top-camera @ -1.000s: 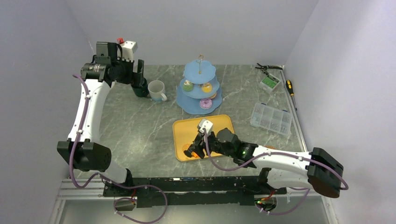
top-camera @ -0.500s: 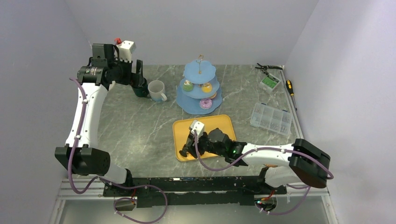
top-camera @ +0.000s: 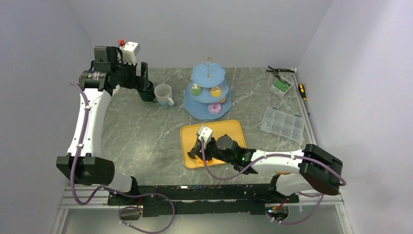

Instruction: Serve the afternoon tea

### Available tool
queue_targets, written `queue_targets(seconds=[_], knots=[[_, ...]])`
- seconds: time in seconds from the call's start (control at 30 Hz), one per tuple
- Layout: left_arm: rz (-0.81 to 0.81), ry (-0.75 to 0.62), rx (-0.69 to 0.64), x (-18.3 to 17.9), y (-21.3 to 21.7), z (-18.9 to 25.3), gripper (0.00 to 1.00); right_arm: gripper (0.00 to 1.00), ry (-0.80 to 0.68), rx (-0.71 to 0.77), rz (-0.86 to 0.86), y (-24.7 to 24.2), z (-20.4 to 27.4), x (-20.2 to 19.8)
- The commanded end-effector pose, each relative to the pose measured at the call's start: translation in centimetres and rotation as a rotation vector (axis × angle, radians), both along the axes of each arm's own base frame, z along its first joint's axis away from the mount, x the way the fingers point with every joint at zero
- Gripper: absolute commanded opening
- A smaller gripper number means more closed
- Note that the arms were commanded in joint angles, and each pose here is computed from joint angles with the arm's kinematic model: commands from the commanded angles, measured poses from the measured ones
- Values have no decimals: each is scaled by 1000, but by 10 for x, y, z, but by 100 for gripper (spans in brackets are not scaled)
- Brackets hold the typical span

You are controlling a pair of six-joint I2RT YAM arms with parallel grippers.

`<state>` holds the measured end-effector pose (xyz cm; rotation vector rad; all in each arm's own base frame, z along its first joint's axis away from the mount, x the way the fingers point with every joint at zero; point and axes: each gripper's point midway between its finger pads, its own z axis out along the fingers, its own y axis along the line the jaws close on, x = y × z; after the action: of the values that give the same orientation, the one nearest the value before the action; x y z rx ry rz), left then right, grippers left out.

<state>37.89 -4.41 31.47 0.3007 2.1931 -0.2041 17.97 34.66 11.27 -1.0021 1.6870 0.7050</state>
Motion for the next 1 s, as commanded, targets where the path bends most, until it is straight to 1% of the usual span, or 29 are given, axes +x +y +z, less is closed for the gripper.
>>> queue_targets(seconds=[0.0, 0.07, 0.17, 0.33, 0.43, 0.53, 0.73, 0.83, 0.87, 0.97], knots=[[2, -65, -28, 1, -2, 17, 93, 40, -127, 97, -43, 5, 54, 16], [4, -68, -30, 1, -1, 18, 93, 40, -178, 111, -66, 3, 72, 23], [4, -68, -27, 1, 0, 19, 93, 40, -271, 153, -119, -1, 115, 43], [6, -83, -19, 2, 2, 23, 93, 40, -373, 218, -211, -21, 172, 92], [4, -85, -22, 2, 2, 23, 93, 41, -416, 231, -253, -33, 194, 120], [4, -90, -17, 2, 3, 24, 93, 41, -429, 213, -275, -36, 201, 146], [-1, -88, -16, 2, 3, 22, 93, 42, -420, 215, -313, -41, 201, 179], [-5, -88, -23, 1, 1, 23, 93, 42, -411, 207, -303, -38, 193, 187], [14, -88, -22, 2, 9, 23, 93, 42, -408, 208, -306, -38, 191, 189], [18, -88, -19, 2, 11, 23, 93, 42, -408, 207, -325, -40, 185, 197]])
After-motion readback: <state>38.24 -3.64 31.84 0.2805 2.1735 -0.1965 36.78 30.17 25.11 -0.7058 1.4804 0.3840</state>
